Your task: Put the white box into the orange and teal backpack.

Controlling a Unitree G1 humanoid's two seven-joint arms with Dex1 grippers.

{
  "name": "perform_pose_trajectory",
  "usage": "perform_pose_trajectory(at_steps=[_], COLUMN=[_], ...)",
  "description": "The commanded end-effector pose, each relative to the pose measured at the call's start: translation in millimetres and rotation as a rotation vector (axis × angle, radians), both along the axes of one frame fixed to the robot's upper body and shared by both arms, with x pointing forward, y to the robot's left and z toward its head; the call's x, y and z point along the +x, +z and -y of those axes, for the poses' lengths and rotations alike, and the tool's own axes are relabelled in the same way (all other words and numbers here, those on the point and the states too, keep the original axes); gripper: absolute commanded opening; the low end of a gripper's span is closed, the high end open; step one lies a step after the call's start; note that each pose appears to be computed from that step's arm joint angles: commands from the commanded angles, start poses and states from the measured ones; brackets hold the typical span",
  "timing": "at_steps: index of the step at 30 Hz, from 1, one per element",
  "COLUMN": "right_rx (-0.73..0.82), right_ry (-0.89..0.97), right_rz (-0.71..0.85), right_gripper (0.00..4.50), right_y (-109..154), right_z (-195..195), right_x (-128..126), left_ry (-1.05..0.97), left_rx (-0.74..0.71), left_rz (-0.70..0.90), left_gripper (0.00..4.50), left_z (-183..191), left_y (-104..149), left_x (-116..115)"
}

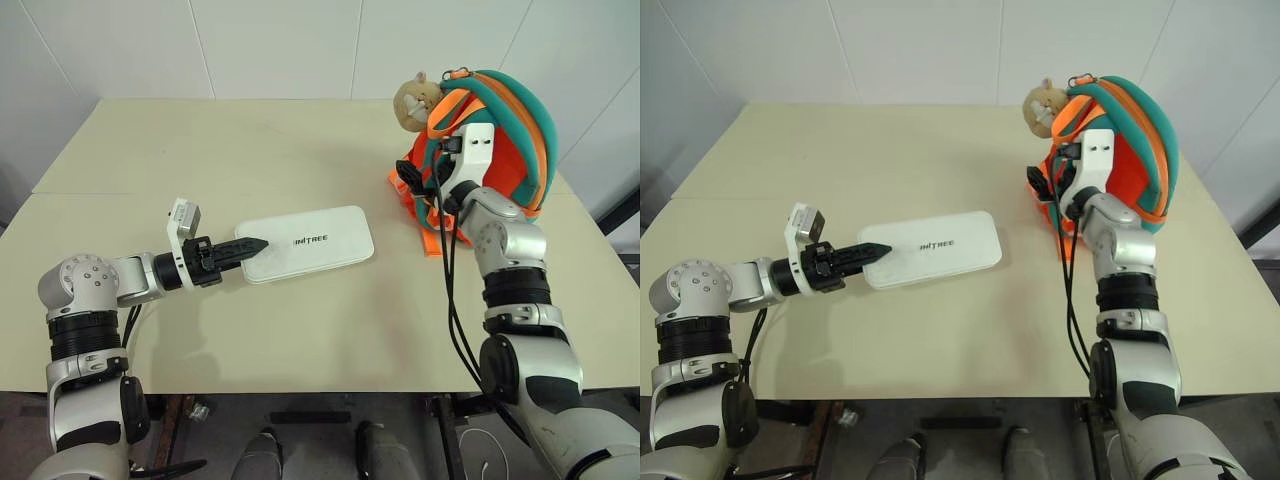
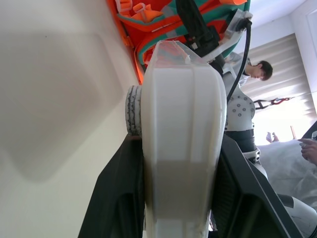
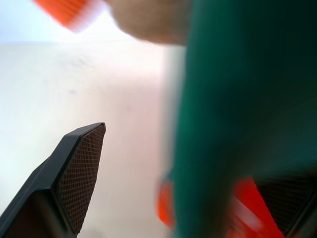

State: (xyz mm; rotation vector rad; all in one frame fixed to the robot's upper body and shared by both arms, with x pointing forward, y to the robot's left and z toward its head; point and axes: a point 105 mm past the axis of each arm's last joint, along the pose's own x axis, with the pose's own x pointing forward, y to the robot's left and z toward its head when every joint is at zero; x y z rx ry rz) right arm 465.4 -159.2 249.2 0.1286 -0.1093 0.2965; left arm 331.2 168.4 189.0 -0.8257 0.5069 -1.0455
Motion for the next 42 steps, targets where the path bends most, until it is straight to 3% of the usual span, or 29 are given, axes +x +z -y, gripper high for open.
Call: perform_pose_trajectory(at_steps=[1, 13, 19, 31, 38, 42], right_rx=[0.055, 0.044, -0.021, -0.197, -0.258, -0.273], right_ry=[-0.008, 0.077, 0.267, 0.811, 0.981, 1.014], right_rz=[0.102, 0.146, 0.166, 0.176, 0.202, 0.203], right_gripper=[3.87, 0.00, 0.00, 0.00, 0.00, 0.00], right_y=[29, 38, 47, 48, 53, 53], right_z=[-1, -8, -33, -100, -105, -105], right_x=[0, -26, -64, -177, -212, -217], left_ry=[0.027, 0.268, 0.336, 0.391, 0.386, 0.378], left_rx=[-0.043, -0.038, -0.012, 0.048, 0.063, 0.070], left_rz=[0.086, 0.162, 0.191, 0.263, 0.285, 0.288], left_gripper=[1.32, 1.32, 1.32, 1.32, 1.32, 1.32], left_z=[-6, -49, -66, -88, -90, -89], left_y=[18, 35, 45, 65, 69, 68], left_x=[-3, 15, 26, 41, 47, 50])
